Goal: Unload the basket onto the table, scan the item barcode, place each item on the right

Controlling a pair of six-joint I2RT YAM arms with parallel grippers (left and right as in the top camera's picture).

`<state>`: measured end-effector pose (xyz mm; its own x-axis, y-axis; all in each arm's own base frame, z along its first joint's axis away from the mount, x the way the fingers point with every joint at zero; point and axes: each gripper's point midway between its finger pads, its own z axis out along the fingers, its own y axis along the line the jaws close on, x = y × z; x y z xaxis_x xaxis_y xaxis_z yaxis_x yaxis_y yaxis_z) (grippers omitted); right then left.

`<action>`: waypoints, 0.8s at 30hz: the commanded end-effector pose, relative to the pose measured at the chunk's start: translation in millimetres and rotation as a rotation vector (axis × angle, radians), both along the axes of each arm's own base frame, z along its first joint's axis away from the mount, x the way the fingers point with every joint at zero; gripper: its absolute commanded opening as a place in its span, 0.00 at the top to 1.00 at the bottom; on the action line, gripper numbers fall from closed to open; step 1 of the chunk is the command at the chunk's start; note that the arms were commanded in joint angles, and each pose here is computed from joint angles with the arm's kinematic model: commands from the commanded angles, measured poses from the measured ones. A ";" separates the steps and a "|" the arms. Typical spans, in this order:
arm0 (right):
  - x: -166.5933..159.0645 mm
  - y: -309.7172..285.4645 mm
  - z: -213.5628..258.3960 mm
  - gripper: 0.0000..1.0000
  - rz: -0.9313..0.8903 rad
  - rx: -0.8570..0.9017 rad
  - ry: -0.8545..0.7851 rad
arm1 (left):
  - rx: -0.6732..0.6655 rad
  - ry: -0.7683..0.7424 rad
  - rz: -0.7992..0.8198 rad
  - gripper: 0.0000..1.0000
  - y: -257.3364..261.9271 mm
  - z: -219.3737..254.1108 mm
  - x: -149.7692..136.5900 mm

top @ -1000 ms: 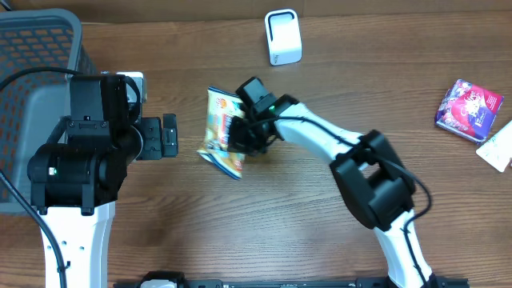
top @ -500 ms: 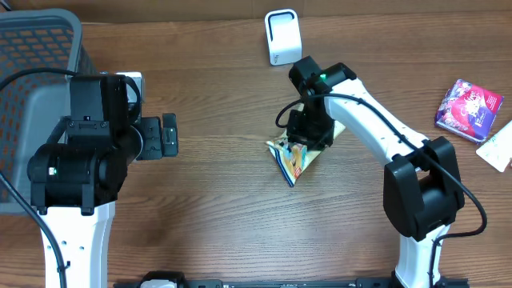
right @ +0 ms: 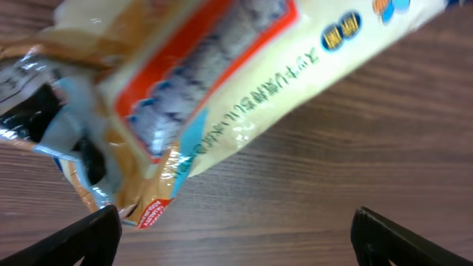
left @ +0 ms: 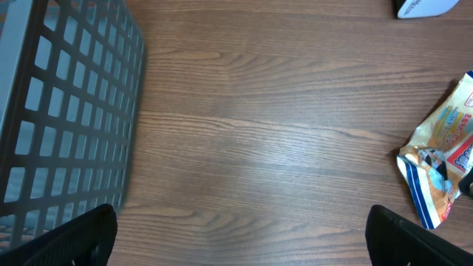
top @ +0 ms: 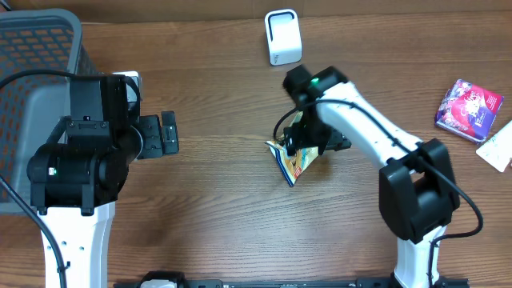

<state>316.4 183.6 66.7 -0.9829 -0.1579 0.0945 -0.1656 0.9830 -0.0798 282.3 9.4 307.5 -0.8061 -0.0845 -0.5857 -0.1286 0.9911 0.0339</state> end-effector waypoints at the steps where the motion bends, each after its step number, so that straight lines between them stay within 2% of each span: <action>1: 4.7 12.0 13.7 0.00 0.183 -0.150 -0.151 | -0.001 -0.046 0.023 0.00 3.7 12.0 0.2; 5: 1.8 24.8 21.5 0.00 0.224 -0.258 -0.262 | 0.012 -0.049 0.027 0.00 5.9 12.7 0.7; 9: 1.3 30.8 22.1 0.00 0.194 -0.302 -0.339 | 0.085 -0.057 0.080 0.00 21.2 15.8 0.4; 13: 6.2 27.7 10.8 0.00 0.176 -0.340 -0.405 | 0.080 -0.084 0.091 0.00 21.6 19.9 5.1; 17: 0.4 24.3 -10.7 0.00 0.177 -0.352 -0.415 | 0.075 -0.117 0.092 0.00 21.1 24.9 11.0; 19: -13.4 25.6 -20.1 0.00 0.182 -0.364 -0.405 | 0.075 -0.120 0.092 0.00 21.1 25.5 11.7; 24: -28.4 41.9 -14.9 0.00 0.270 -0.391 -0.434 | 0.075 -0.121 0.092 0.00 21.1 25.5 11.8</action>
